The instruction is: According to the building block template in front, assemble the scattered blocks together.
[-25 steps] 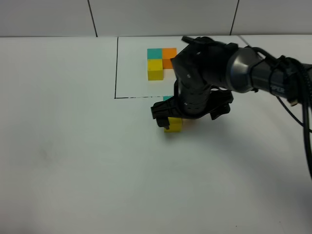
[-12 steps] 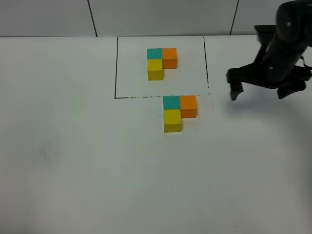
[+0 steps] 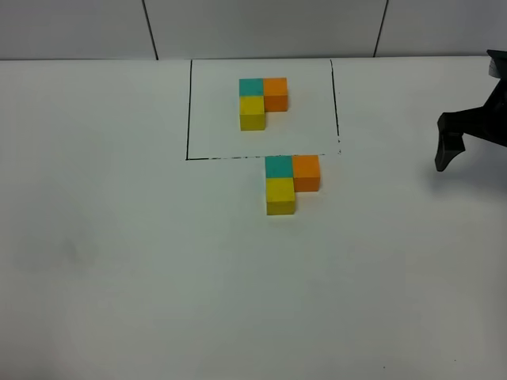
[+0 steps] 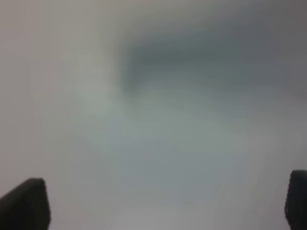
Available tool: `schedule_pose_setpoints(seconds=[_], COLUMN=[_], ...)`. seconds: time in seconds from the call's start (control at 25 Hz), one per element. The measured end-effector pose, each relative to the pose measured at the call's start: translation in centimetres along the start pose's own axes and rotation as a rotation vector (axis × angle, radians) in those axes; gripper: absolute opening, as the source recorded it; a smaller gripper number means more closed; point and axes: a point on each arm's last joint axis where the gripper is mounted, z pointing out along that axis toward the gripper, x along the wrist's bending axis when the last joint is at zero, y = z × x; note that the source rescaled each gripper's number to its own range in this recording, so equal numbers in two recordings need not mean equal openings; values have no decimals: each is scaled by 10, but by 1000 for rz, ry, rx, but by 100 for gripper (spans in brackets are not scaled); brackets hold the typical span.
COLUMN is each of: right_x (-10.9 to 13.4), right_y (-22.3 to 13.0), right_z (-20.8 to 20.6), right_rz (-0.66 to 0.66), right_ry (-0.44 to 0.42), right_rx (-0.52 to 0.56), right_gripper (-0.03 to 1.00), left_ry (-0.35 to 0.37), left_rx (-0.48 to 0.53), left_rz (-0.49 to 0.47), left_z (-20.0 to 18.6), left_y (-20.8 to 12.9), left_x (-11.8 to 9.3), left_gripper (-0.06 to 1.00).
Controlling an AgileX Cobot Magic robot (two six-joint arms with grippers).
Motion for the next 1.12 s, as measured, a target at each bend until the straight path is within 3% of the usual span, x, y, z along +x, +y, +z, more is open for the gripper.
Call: schedule_pose_setpoints(seconds=[0.2,0.4,0.68,1.12], right_x=[-10,-21,-15,-3], right_y=[-19,-62,-141,-242], right_z=[-23,-44,-74,-104], right_rz=[-19,19,15,1], right_ry=[-60,-71,-85,-88], right_rx=[-77,-85,-159,-393], right_gripper=[100,100,100,100], left_ry=[0,0,0,0], left_rx=[0,0,0,0], left_rz=[0,0,0,0], left_z=[0,0,0,0], left_y=[0,0,0,0], left_x=[0,0,0,0], left_gripper=[82,82,82,82])
